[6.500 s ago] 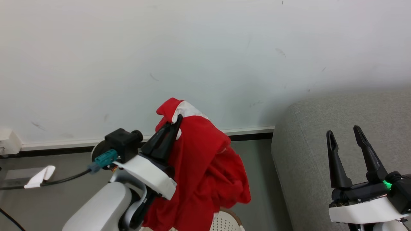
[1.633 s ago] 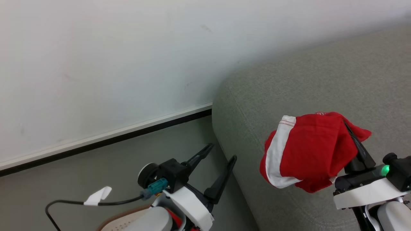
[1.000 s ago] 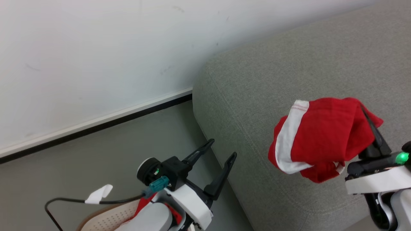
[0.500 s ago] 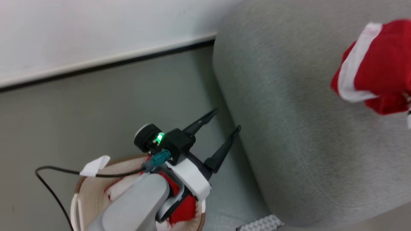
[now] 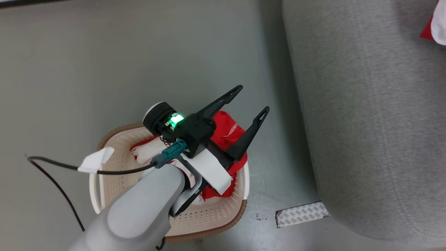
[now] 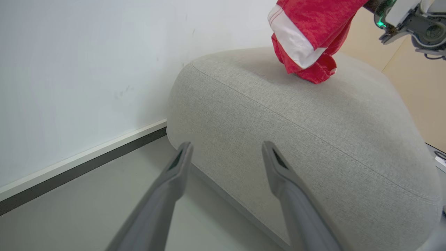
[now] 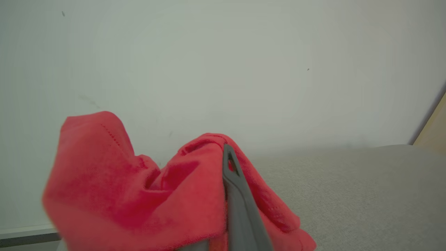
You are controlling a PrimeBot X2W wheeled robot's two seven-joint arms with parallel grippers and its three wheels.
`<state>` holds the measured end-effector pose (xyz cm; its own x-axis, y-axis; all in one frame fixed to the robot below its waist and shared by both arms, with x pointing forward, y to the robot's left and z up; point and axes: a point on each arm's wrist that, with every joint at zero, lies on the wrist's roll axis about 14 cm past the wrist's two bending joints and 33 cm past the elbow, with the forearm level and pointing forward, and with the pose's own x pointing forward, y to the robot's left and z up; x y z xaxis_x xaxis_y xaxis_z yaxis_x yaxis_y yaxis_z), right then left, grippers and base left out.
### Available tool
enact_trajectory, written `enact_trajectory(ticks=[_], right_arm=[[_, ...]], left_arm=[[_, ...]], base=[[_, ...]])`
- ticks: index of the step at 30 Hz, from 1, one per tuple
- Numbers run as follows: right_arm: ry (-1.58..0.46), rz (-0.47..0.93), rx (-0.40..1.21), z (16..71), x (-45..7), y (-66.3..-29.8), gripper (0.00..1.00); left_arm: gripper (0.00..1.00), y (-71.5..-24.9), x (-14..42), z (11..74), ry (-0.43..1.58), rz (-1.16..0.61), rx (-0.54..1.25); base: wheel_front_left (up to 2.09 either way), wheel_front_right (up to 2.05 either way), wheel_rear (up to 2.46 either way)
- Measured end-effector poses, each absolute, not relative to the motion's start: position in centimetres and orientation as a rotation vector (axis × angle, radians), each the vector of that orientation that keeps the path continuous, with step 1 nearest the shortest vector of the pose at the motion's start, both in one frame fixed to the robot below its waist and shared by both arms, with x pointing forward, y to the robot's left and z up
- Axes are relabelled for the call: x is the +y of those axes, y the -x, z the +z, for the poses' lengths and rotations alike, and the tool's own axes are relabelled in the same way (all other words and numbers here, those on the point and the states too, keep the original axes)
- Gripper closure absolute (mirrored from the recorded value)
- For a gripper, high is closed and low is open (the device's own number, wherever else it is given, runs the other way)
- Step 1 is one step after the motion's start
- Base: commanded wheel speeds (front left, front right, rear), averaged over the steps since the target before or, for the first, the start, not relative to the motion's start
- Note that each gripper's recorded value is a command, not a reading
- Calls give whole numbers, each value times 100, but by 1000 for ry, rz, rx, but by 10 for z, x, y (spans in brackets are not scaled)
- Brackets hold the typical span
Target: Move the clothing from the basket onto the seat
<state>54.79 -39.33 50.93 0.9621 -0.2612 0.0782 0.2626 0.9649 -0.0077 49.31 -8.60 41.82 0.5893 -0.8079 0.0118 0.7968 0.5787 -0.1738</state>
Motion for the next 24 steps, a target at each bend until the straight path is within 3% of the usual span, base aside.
enact_trajectory(ticks=[11,13,15,16,17,24], right_arm=[[76,-277,239,418,-407,-545,100],[79,-276,307,407,-408,-542,95],[70,-277,365,399,-408,-538,58],[70,-275,394,396,-408,-537,22],[73,-272,416,395,-408,-535,0],[78,-247,504,402,-405,-523,0]], left_arm=[[0,-501,-66,392,175,-874,119],[0,-501,-66,394,176,-873,114],[0,-503,-66,398,177,-868,104],[0,-503,-65,399,174,-866,103],[0,-503,-65,400,173,-864,101],[0,-500,-62,419,171,-844,79]], base=[[0,0,0],[0,0,0],[0,0,0],[0,0,0],[0,0,0],[0,0,0]])
